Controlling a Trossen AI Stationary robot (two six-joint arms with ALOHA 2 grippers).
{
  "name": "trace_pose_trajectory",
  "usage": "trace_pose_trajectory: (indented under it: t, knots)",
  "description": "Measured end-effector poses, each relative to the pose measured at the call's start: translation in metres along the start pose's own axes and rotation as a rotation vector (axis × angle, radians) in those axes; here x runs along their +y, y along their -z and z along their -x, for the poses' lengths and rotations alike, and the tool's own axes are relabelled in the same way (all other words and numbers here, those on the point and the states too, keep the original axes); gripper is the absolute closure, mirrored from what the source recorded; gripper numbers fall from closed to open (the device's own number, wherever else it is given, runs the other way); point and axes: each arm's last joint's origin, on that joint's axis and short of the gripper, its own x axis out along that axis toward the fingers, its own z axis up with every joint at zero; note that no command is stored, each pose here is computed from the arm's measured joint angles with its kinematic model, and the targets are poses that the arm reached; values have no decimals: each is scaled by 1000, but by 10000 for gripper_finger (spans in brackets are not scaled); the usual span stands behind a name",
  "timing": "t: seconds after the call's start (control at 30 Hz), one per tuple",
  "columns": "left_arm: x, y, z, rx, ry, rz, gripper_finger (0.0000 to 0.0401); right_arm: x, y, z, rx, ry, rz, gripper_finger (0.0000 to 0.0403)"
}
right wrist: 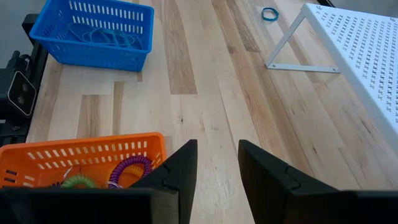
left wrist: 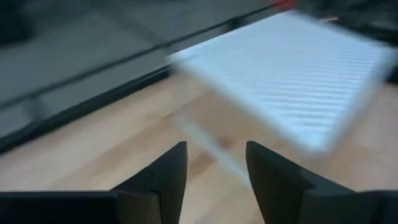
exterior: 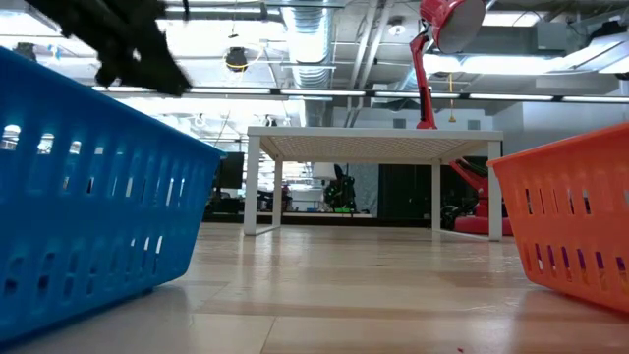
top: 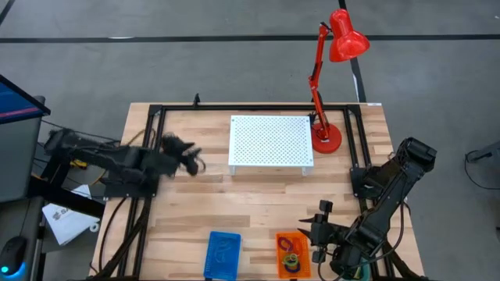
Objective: Pick & Place Office Desk Supplies
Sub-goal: Put the blue rubber band into the blue bin
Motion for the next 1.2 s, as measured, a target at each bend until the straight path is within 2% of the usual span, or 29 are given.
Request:
trace_pose_trajectory:
  t: [0.13,0.47,0.6,0.77,0.97,1.2]
  knots:
    - [30,-3,-24,141,-151,60,251,0,0,0,0,1,4,290]
    - [68,-6,-91,509,-167,91,256,-5,-4,-7,8,24,-7,290]
    - [69,5,-113,671,-137,88,256,-4,-4,-7,12,19,-8,290]
    - [69,29,-130,837,-205,36,256,-4,-3,-6,12,13,-6,290]
    - [66,44,-144,898,-224,10,256,-3,-3,-6,14,11,-7,290]
    - [59,52,-147,923,-229,-1,256,-3,-3,-6,14,11,-7,290]
